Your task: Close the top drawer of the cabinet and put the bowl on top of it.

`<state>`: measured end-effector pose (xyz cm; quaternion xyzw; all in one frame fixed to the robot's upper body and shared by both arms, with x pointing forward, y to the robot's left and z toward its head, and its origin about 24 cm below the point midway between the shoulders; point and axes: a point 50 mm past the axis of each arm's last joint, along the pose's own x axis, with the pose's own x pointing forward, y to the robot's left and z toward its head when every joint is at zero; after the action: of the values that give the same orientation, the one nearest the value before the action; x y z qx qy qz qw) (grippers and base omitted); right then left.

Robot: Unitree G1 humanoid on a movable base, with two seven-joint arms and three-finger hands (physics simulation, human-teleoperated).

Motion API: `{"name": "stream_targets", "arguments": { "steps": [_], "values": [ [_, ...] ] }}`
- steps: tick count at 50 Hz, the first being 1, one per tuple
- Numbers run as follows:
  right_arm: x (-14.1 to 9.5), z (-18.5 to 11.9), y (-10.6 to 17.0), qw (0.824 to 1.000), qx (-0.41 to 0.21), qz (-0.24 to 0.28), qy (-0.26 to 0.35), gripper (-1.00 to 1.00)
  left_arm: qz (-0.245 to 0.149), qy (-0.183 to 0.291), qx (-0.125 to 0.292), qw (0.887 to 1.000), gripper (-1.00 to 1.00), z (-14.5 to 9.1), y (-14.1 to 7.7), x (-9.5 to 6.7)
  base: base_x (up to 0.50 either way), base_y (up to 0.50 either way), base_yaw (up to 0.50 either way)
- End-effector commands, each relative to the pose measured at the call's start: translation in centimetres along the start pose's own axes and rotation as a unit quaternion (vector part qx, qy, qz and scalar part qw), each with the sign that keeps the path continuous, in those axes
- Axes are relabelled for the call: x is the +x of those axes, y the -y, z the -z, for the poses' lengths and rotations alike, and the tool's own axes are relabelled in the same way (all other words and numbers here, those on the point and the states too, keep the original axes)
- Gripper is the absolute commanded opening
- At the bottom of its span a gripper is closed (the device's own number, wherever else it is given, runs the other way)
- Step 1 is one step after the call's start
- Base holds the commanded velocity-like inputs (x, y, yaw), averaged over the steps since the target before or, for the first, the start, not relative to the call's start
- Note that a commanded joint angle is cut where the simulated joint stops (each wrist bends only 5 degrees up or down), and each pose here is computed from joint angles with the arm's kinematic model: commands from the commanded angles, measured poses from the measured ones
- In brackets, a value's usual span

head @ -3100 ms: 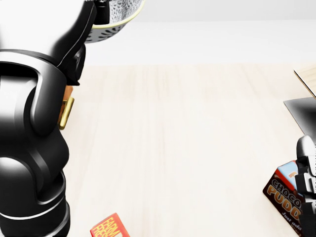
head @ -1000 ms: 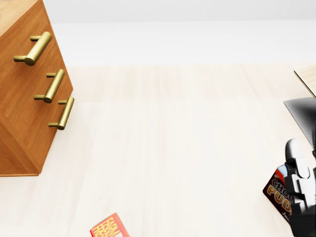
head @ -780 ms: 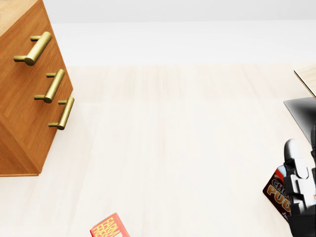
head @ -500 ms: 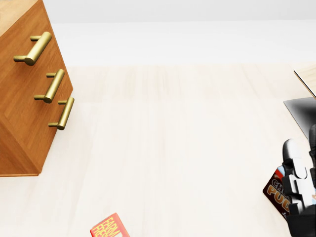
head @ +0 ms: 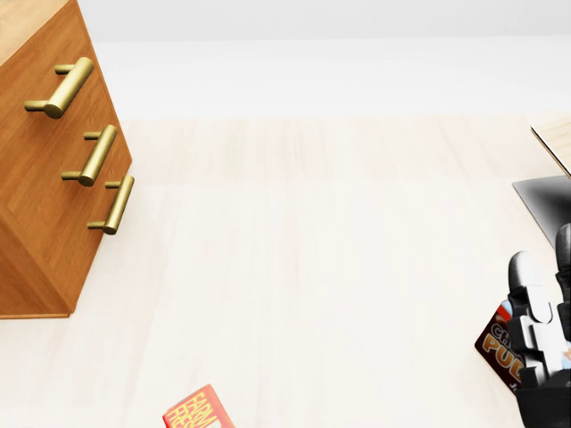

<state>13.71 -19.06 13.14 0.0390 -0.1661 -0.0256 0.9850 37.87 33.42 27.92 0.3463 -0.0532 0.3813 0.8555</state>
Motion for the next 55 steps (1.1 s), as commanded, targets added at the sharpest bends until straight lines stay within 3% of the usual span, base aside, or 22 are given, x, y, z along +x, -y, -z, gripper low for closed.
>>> {"name": "stream_targets", "arguments": {
  "steps": [1, 25, 42, 55],
  "values": [
    [0.0, 0.0, 0.0, 1.000, 0.000, 0.000, 0.000, 1.00, -0.001, -0.011, -0.008, 1.000, 1.00, 0.4, 0.1, 0.0, 0.00, 0.00, 0.00],
    [0.0, 0.0, 0.1, 1.000, 0.001, 0.000, 0.001, 1.00, -0.008, 0.008, -0.001, 1.000, 1.00, -0.5, -0.4, 0.1, 0.00, 0.00, 0.00],
    [-0.1, 0.0, -0.1, 1.000, 0.000, -0.004, 0.000, 1.00, -0.064, 0.047, -0.012, 0.997, 1.00, -2.8, -3.9, 1.0, 0.00, 0.00, 0.00],
    [-0.1, 0.0, -0.1, 1.000, 0.000, -0.004, 0.000, 1.00, -0.064, 0.063, -0.018, 0.996, 1.00, -3.6, -4.1, 1.0, 0.00, 0.00, 0.00]
  ]
}}
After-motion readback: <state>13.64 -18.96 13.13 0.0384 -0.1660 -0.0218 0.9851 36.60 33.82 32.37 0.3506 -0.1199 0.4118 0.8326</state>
